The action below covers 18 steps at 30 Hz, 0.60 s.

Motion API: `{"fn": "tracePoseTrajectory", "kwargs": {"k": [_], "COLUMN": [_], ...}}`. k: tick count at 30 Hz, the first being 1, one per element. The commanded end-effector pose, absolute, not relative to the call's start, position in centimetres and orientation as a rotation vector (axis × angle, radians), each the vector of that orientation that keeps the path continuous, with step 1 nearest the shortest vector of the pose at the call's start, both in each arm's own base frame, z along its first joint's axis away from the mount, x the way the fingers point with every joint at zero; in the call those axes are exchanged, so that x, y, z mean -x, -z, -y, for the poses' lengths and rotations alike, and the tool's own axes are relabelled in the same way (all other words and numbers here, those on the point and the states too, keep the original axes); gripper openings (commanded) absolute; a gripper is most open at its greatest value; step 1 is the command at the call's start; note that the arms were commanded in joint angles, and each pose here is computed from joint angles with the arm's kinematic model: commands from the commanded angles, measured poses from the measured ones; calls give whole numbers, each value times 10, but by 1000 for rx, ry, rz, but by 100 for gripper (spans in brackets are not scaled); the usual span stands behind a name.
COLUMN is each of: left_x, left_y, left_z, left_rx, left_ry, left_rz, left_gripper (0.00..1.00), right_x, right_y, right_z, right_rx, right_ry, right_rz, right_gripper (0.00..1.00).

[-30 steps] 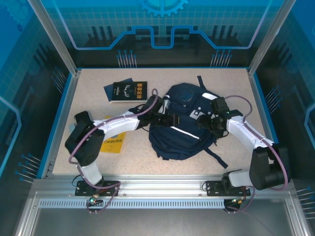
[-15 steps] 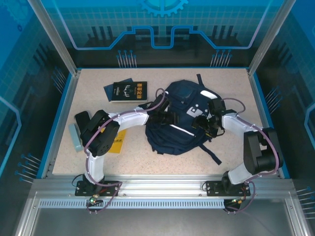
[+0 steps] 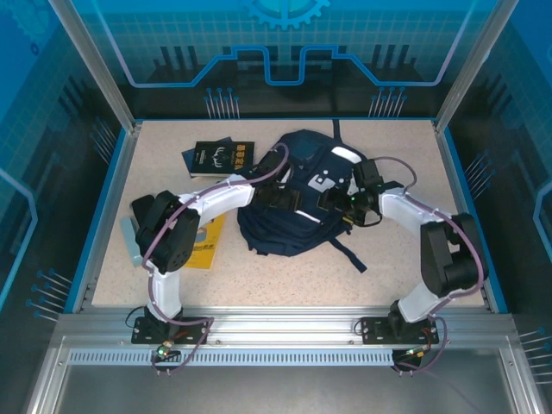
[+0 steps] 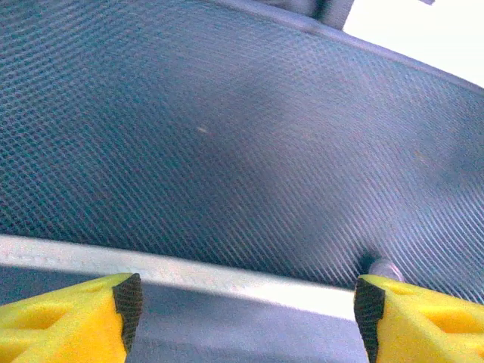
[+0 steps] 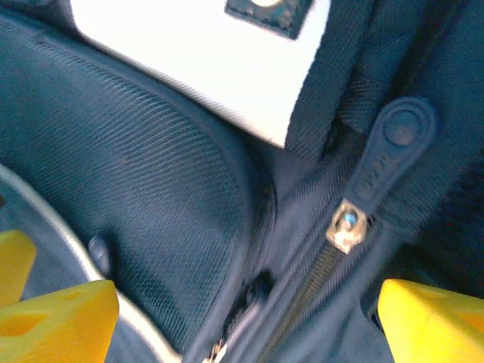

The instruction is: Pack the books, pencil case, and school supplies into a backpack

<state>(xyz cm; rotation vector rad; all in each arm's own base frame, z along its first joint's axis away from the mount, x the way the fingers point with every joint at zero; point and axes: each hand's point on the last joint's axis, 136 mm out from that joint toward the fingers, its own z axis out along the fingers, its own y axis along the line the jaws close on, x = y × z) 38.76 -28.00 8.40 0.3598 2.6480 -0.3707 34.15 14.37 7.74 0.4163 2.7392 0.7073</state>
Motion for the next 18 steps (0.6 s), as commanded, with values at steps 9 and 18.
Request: {"fn": "tracePoseTrajectory", "kwargs": {"k": [9, 18], "left_x": [-327, -317], "left_y": [-123, -92], "left_z": [321, 339], "left_rx": [-1152, -1292], "left_ry": [287, 90], "left_rz": [-2375, -2333], "left_gripper": [83, 65], "right_x": [-304, -294], "right_y": [-114, -103], "right_z": [-79, -62], "right_rx": [-549, -651], "right_ry": [-633, -662], "right_rz": [-2647, -2642], "right_gripper": [99, 100]}}
